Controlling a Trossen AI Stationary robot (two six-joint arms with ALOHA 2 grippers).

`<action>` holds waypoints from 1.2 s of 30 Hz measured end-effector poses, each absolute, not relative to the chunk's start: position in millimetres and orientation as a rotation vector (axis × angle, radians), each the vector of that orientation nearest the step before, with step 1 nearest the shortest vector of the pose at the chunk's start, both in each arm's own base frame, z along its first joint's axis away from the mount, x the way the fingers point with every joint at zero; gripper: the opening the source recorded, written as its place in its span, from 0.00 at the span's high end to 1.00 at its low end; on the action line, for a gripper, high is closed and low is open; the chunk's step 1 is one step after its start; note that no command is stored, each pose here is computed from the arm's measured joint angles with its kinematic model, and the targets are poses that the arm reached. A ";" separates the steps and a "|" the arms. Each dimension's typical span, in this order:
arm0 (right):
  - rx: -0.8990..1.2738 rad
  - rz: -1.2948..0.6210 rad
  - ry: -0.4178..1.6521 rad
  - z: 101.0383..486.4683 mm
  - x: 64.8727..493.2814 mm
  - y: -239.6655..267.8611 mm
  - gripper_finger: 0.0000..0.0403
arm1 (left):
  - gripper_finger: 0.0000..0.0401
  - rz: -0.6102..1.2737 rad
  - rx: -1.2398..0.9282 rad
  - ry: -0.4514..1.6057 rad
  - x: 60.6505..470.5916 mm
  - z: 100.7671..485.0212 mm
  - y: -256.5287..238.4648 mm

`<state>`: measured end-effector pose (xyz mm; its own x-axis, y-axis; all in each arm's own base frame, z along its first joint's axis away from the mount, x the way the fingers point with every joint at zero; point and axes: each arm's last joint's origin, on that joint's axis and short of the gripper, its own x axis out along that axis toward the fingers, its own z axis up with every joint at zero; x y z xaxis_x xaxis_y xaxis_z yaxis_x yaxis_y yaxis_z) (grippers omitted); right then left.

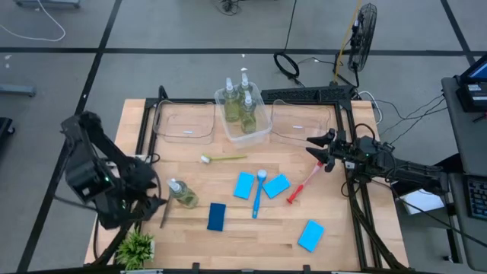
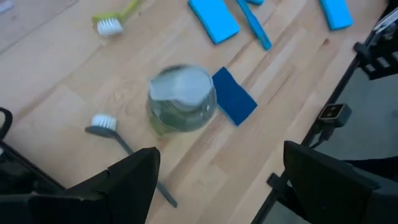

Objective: Pick & Place Kitchen Sink Supplies
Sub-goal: Put the yellow dish soap into the white bin

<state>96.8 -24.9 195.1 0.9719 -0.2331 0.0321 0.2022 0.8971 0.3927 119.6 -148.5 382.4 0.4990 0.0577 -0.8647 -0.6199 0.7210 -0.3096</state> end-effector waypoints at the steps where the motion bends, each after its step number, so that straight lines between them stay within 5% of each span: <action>1: 0.398 -0.225 -0.082 195.4 96.8 -24.9 0.44 | 0.15 0.456 -0.660 0.981 121.0 380.3 -151.6; 26: 0.398 -0.192 -0.091 196.9 96.9 -24.0 0.44 | 0.15 0.555 -0.711 1.038 133.9 362.5 -174.9; 36: 0.394 -0.137 -0.079 196.9 97.2 -22.4 0.44 | 0.15 0.604 -0.724 0.810 125.6 364.7 -176.1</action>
<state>97.2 -22.4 196.9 0.9877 -0.1479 0.0500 0.1173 0.9143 0.3876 125.6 -176.1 364.7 0.5520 0.2027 -0.8089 -0.7173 0.6101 -0.3366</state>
